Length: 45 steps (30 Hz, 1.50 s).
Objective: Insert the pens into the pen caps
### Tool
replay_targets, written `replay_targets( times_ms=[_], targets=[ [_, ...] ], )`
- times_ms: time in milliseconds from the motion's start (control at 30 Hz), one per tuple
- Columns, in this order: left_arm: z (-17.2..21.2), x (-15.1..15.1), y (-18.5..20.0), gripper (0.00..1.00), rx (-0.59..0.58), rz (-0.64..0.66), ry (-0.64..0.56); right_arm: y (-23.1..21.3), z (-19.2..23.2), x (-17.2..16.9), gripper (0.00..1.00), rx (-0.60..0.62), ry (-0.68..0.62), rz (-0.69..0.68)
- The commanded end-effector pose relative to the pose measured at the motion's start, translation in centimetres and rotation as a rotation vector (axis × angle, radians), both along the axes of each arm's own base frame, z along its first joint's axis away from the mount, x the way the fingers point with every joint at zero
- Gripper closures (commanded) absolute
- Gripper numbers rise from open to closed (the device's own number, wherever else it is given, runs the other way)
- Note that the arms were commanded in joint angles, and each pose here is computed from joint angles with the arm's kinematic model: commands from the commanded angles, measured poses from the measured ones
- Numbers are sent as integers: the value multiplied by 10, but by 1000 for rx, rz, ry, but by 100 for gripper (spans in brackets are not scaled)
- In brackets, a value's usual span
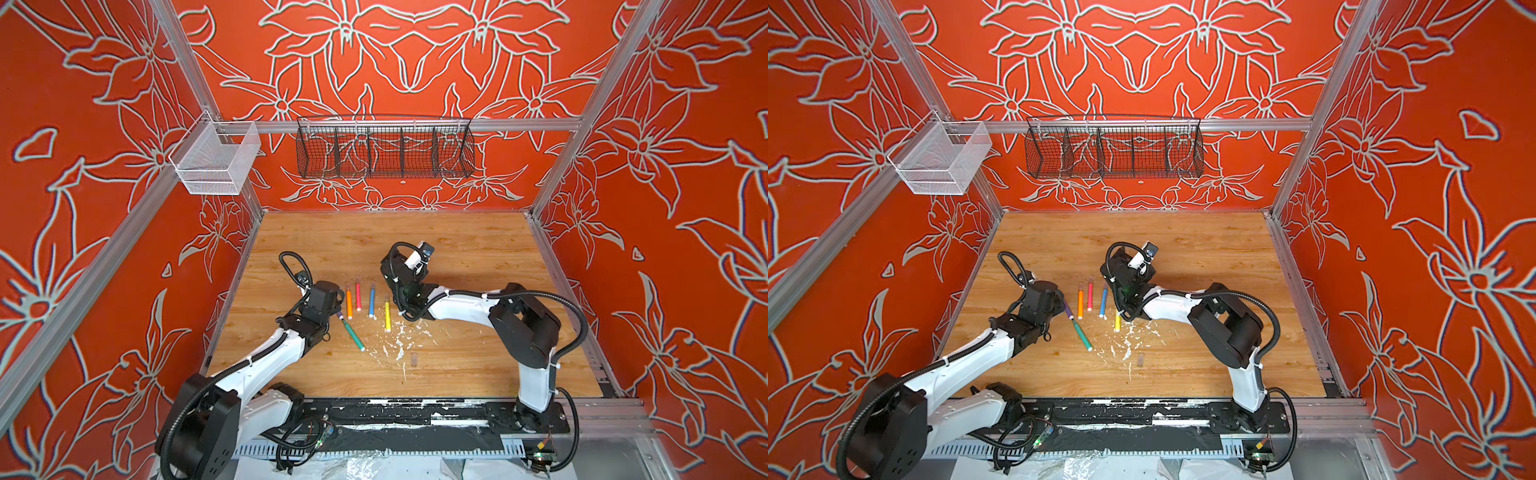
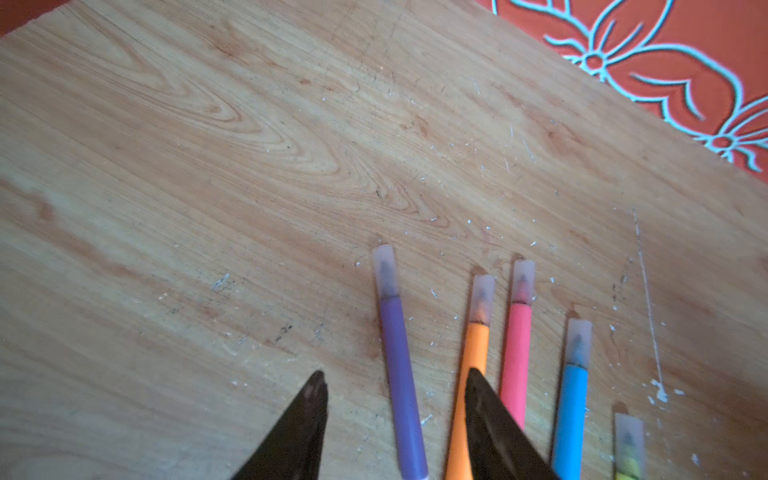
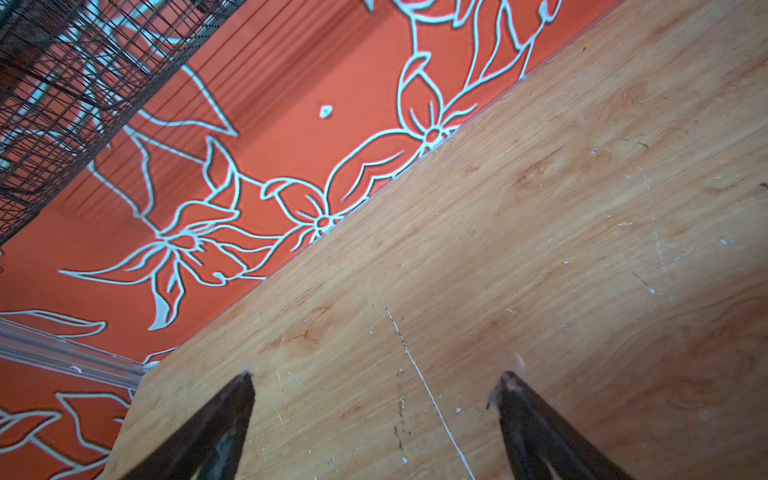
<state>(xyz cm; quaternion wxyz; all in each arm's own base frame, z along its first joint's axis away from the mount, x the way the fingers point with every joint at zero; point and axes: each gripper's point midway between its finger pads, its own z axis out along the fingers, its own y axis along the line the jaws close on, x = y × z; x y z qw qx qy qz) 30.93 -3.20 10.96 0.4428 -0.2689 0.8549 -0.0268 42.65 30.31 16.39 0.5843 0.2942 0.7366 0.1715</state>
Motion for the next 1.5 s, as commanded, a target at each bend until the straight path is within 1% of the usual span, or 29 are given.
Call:
replay_targets(
  times_ms=[0,67,167,300,367,467,567,633,700,833,933,1033,1233,1267,1333,1467],
  targets=[
    [-2,-13,7,45,0,13,24,2,3,9,7,18,-32,-52],
    [-3,-18,7,44,-9,13,28,5,2,12,8,21,-34,-52],
    [4,-24,8,42,-33,10,-9,7,3,12,8,36,-41,-52],
    [4,-29,6,40,-55,-7,-13,16,23,12,10,81,-118,27],
    [3,-31,1,40,-78,-27,-6,15,31,8,11,79,-135,44],
    [-5,-33,-10,40,-131,-68,17,8,35,0,11,79,-130,57],
    [-16,-38,-26,41,-207,-117,65,1,37,-8,11,82,-126,81],
    [-25,-44,-37,41,-258,-145,110,-3,42,-14,12,80,-122,98],
    [-33,-53,-45,41,-281,-155,139,-8,44,-20,12,80,-113,109],
    [-39,-70,-56,41,-233,-163,157,-17,45,-32,13,57,-83,141],
    [-44,-78,-64,42,-225,-177,173,-24,45,-42,13,24,-37,161],
    [-50,-85,-69,43,-214,-180,192,-34,46,-53,14,14,-18,180],
    [-60,-91,-88,46,-206,-222,220,-58,43,-76,14,17,15,195],
    [-59,-91,-91,47,-204,-229,216,-60,43,-79,15,17,24,201],
    [-67,-95,-91,48,-164,-220,253,-65,45,-85,17,18,31,215],
    [-76,-97,-94,50,-131,-213,279,-71,43,-95,18,15,51,238]
  ],
)
